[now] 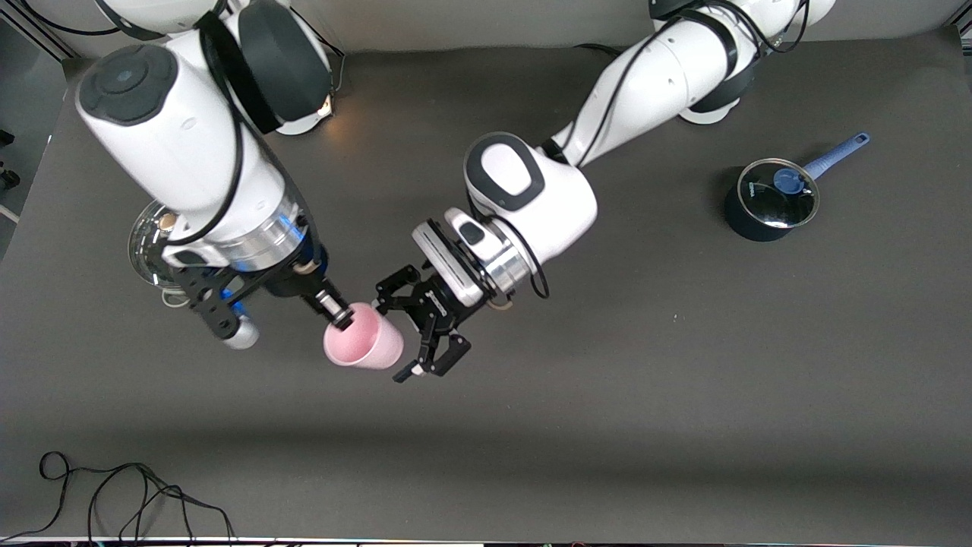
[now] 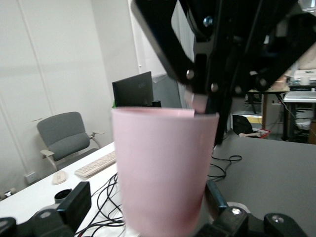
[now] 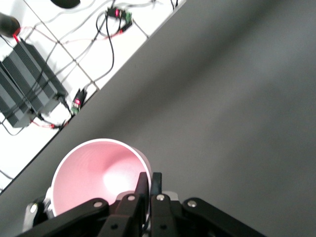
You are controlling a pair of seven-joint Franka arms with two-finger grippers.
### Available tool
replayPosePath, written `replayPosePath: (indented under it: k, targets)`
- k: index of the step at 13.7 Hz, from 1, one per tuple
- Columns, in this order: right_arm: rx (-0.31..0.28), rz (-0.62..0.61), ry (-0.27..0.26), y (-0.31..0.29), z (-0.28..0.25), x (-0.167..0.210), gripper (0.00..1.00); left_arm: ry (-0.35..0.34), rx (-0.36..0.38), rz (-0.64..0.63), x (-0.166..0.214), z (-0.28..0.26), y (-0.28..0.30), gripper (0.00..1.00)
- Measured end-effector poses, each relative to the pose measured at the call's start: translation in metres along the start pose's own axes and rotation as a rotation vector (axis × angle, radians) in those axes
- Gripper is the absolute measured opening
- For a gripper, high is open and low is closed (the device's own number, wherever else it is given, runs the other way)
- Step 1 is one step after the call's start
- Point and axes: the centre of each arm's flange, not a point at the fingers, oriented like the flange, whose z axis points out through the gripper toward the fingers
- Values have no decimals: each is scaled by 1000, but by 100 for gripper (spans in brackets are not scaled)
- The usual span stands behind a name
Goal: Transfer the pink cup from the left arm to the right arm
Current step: 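Carry the cup away with the right gripper while the left gripper withdraws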
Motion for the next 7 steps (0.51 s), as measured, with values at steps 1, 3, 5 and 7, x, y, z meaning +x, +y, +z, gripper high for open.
replayPosePath:
  k: [1,3,5,7]
  targets:
    - [-34,-11,23,11,4,21,5,-12,-2,21,-8,-6,-24,100]
    - [-75,-2,49,39,7,73,5,-36,-41,42,-26,-26,-81,100]
    - [-96,8,72,66,6,117,5,-65,-86,47,-44,-46,-115,100]
    - [-112,5,85,92,5,155,5,-97,-123,66,-57,-55,-123,100]
